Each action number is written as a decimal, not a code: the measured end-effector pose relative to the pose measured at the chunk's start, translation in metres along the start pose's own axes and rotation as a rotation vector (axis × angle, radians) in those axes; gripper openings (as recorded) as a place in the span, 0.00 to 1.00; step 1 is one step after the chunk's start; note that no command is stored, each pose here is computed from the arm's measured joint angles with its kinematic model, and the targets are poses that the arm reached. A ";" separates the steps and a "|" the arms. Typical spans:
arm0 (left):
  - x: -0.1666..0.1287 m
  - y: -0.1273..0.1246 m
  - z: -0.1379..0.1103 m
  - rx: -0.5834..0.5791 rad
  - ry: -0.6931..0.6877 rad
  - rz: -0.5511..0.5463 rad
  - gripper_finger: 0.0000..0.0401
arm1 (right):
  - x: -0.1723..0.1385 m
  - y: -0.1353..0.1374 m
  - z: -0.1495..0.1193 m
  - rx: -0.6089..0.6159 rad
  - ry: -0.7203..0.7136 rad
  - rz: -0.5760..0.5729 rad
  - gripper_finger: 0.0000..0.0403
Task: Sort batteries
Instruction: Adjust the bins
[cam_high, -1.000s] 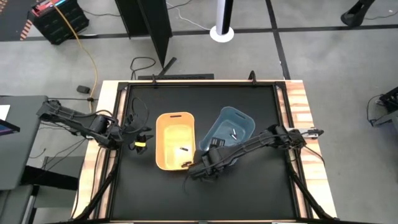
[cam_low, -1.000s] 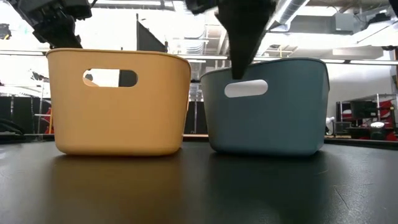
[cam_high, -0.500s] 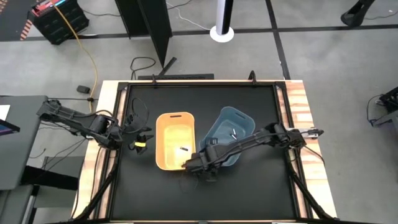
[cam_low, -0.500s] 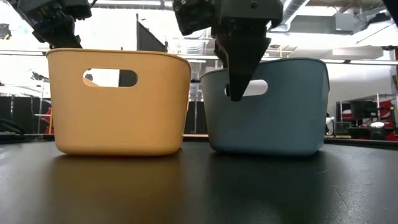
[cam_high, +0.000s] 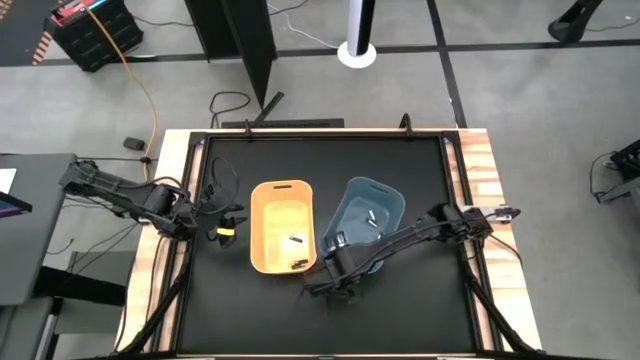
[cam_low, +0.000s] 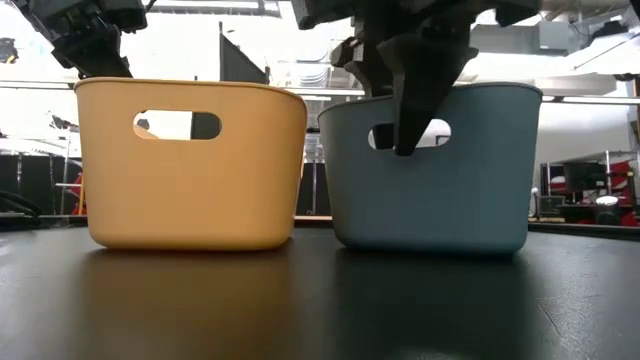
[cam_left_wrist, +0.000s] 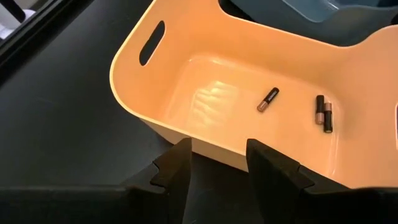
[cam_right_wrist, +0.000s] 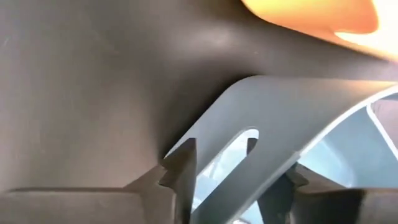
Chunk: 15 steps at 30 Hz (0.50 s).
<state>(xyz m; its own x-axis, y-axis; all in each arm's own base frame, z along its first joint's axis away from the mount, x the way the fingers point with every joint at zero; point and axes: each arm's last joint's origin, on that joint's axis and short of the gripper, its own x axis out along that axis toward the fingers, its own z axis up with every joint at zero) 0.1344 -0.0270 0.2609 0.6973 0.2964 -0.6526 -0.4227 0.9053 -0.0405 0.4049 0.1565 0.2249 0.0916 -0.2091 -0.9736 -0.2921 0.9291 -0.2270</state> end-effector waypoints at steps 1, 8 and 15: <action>0.000 0.000 0.000 -0.003 0.000 0.000 0.37 | -0.001 0.003 0.000 -0.036 -0.001 0.000 0.37; 0.000 0.000 0.000 -0.021 0.001 -0.001 0.37 | -0.005 0.021 -0.007 -0.250 0.039 -0.010 0.30; 0.000 0.000 0.000 -0.040 0.001 0.000 0.37 | -0.005 0.019 -0.010 -0.308 0.079 -0.063 0.30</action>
<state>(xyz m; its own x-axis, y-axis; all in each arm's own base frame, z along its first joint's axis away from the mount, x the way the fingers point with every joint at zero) 0.1344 -0.0270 0.2608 0.6966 0.2956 -0.6537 -0.4450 0.8927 -0.0706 0.3890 0.1724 0.2252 0.0477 -0.2975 -0.9535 -0.5640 0.7798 -0.2715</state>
